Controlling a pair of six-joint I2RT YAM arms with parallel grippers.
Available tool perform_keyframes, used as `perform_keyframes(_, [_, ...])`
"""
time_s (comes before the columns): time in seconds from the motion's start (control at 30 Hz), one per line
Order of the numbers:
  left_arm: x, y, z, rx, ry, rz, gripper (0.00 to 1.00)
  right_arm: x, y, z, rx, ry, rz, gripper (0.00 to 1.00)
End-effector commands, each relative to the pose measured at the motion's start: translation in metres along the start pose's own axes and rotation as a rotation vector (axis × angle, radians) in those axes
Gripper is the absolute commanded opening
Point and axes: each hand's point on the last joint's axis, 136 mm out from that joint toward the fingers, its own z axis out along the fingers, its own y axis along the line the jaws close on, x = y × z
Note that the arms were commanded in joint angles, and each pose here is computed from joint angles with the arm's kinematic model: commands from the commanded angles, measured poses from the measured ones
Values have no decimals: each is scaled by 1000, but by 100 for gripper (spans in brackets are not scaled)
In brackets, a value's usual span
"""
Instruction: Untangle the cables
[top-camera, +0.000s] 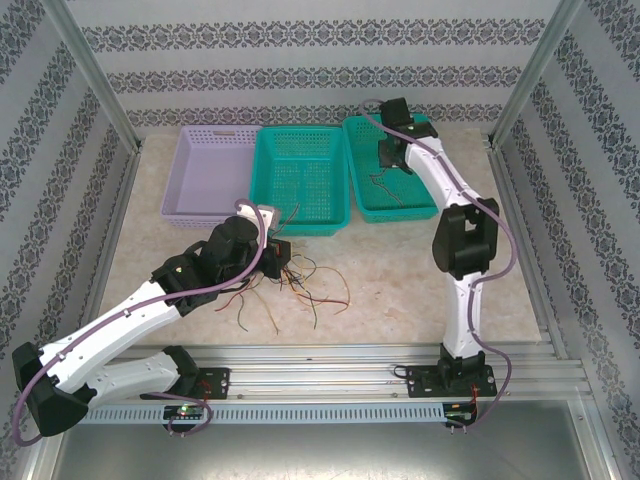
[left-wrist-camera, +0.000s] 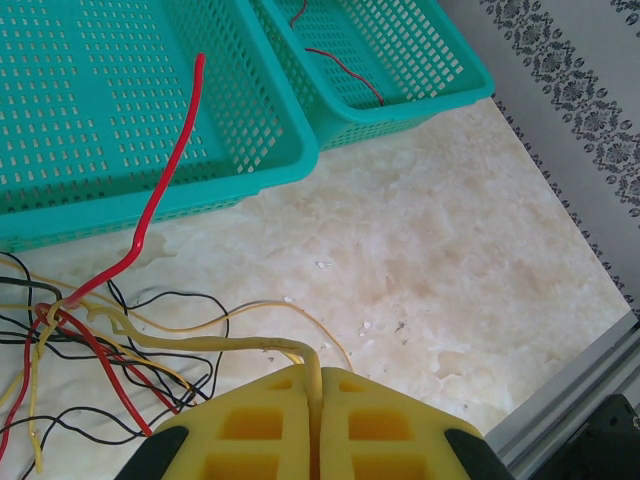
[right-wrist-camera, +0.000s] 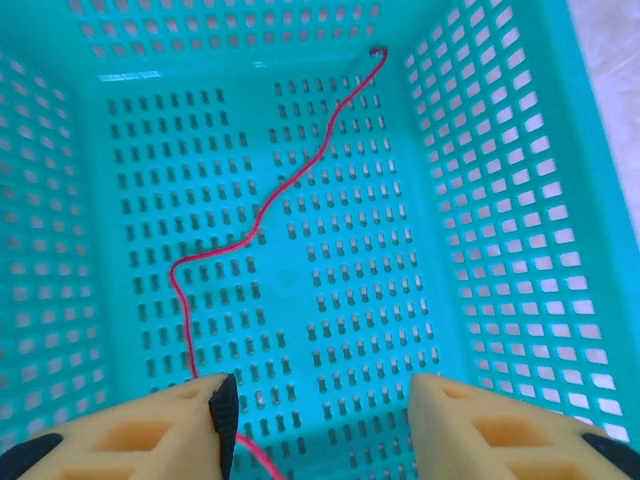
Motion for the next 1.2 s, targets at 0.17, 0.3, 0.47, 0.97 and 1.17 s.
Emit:
perform_keyframes(0.17, [-19,-25,-1,98,-58,-35,0,-5,46,-134,-373,-217,66,59])
perform_keyframes(0.3, [-34,-38,-4,149,-98,-43,0,40,91,-174,-654,-211,7,64])
perform_keyframes(0.47, [-64,-47,-23,185,-220,-91,0,115,117,-206,-854,-254,-82,66])
perform_keyframes(0.97, [-103,-58,-27,260,-369,-311,0,249,99,-227,-1006,-352,-98,68])
perform_keyframes(1.17, [-104,-58,-11,252,-357,-341,0,267,118,-213,-1011,-306,-106,68])
